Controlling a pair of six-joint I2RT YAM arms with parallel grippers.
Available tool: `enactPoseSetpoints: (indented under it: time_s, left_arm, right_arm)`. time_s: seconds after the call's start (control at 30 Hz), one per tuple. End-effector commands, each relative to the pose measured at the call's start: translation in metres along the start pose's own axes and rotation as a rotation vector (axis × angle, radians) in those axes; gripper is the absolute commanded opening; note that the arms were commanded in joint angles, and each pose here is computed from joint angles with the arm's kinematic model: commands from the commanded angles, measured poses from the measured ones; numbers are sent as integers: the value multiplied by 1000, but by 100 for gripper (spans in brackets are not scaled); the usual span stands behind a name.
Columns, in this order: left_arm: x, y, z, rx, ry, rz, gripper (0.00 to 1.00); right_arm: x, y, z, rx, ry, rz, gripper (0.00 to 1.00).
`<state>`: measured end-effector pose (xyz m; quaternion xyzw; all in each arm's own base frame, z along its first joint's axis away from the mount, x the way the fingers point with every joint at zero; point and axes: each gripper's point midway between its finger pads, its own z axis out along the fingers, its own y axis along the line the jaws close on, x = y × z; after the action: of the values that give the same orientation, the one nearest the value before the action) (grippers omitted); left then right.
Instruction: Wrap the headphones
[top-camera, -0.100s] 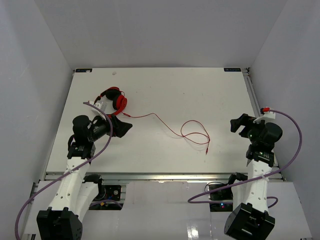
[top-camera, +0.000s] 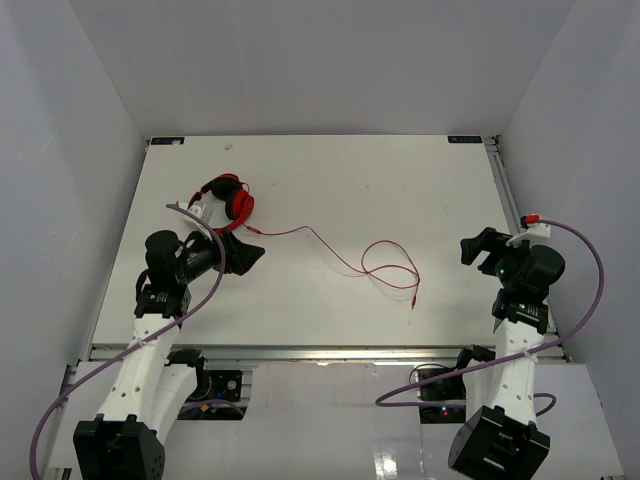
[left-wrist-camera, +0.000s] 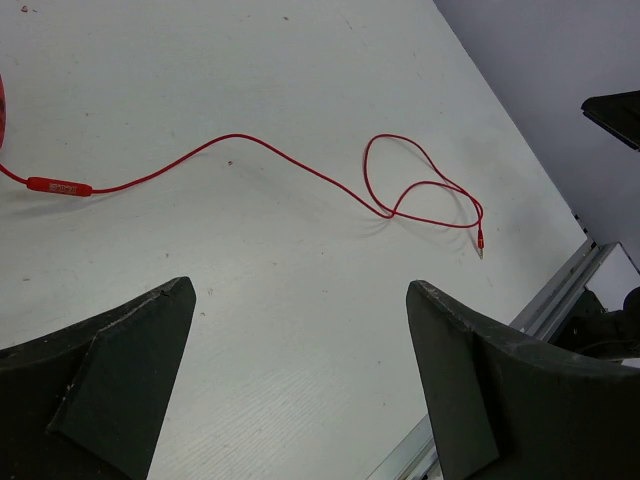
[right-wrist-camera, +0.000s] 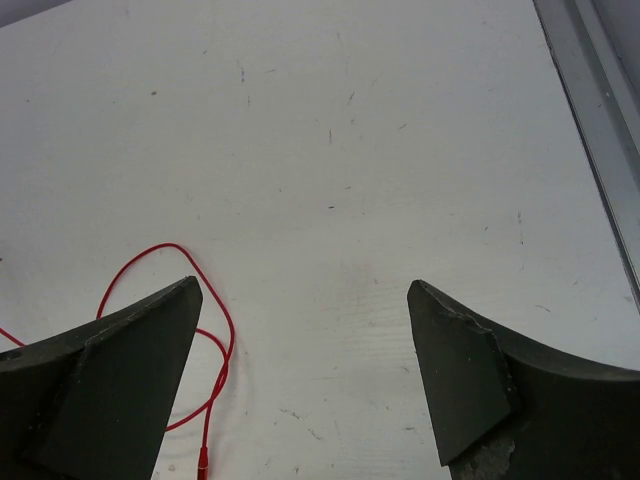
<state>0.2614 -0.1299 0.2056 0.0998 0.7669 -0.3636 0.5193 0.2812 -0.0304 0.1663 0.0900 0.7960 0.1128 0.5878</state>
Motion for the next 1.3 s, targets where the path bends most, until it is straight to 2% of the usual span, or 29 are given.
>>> enactPoseSetpoints:
  time_s: [0.0,0.3,0.37,0.4,0.47,0.53,0.57,0.8,1.0,1.1,1.27]
  left_arm:
    - [-16,-8,-3,9,-31,40,98]
    - [-15,-7,-3,5,-30,38,98]
    - [-16,-6,-3,-5,-32,29,98]
    - [-16,-1,-2,-31,-33,17,98]
    - [-16,12,-1,-106,-37,-35,98]
    - [-11,37,-3,-250,-21,-106,98]
    - [-8,57,-5,-358,-21,-139,98]
    - [0,124,-20,-678,64,-422,96]
    - [9,198,-29,-960,87,-731,87]
    - [14,222,-17,-1005,103,-829,86]
    - [14,249,6,-1006,138,-855,87]
  right_arm:
    - [-31,11,-3,-47,-85,-70,90]
    - [-17,33,-8,-206,-64,-190,90]
    - [6,65,-21,-445,-27,-327,90]
    - [12,72,-24,-510,-32,-407,90]
    - [24,97,-42,-710,-37,-472,90]
    - [22,109,-47,-781,-42,-512,90]
    - [21,110,-45,-779,-34,-526,90]
    - [49,125,-27,-837,107,-556,96]
    - [54,121,-26,-825,131,-572,95]
    - [51,126,-30,-852,113,-579,95]
    - [48,129,-34,-856,91,-599,93]
